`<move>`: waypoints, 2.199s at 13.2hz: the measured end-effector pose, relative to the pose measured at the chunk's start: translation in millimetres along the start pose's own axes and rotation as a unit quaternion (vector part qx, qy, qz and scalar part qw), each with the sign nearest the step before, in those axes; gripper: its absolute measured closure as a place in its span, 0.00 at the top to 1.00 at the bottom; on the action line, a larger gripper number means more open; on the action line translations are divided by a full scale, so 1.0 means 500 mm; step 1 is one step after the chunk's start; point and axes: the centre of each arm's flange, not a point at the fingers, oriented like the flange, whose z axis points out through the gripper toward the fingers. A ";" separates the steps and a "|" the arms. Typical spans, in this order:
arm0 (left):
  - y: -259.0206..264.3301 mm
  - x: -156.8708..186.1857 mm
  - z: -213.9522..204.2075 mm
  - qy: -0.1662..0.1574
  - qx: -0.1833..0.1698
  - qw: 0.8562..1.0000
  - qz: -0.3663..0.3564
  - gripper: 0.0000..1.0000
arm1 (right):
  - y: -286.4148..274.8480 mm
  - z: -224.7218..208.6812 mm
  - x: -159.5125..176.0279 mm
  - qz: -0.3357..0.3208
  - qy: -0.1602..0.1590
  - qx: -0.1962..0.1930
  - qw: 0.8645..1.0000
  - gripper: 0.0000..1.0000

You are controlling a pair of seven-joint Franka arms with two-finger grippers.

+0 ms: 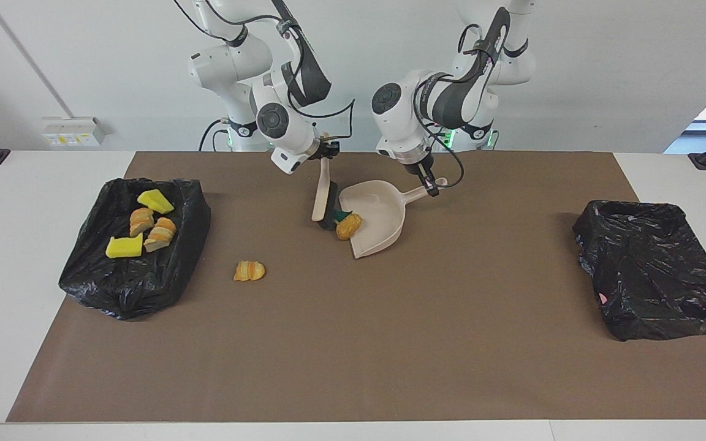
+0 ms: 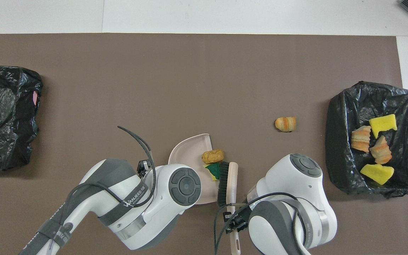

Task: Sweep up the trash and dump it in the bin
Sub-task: 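Move the brush with the right gripper behind the far crust near the bin, then sweep the far crust into the dustpan with the right gripper's brush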

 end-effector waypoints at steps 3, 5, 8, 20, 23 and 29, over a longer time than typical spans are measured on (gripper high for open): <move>-0.009 -0.007 0.004 0.000 -0.002 1.000 0.013 0.32 | 0.046 -0.119 0.000 -0.007 -0.005 -0.029 1.000 0.27; -0.013 -0.010 0.006 0.001 -0.004 1.000 0.017 0.32 | 0.093 -0.228 -0.005 -0.017 0.023 -0.094 0.995 0.27; -0.014 -0.011 0.007 0.001 -0.004 1.000 0.018 0.32 | 0.146 -0.292 0.015 -0.057 0.066 -0.223 0.971 0.27; -0.021 -0.018 0.017 0.008 -0.024 1.000 0.004 0.32 | 0.298 -0.321 0.248 -0.099 0.082 -0.455 0.881 0.27; -0.027 -0.024 0.021 0.008 -0.027 1.000 -0.002 0.32 | 0.268 -0.264 0.248 -0.102 0.068 -0.399 0.909 0.27; -0.036 -0.032 0.028 0.009 -0.032 0.999 -0.010 0.32 | 0.144 -0.134 0.217 -0.121 0.037 -0.277 0.953 0.27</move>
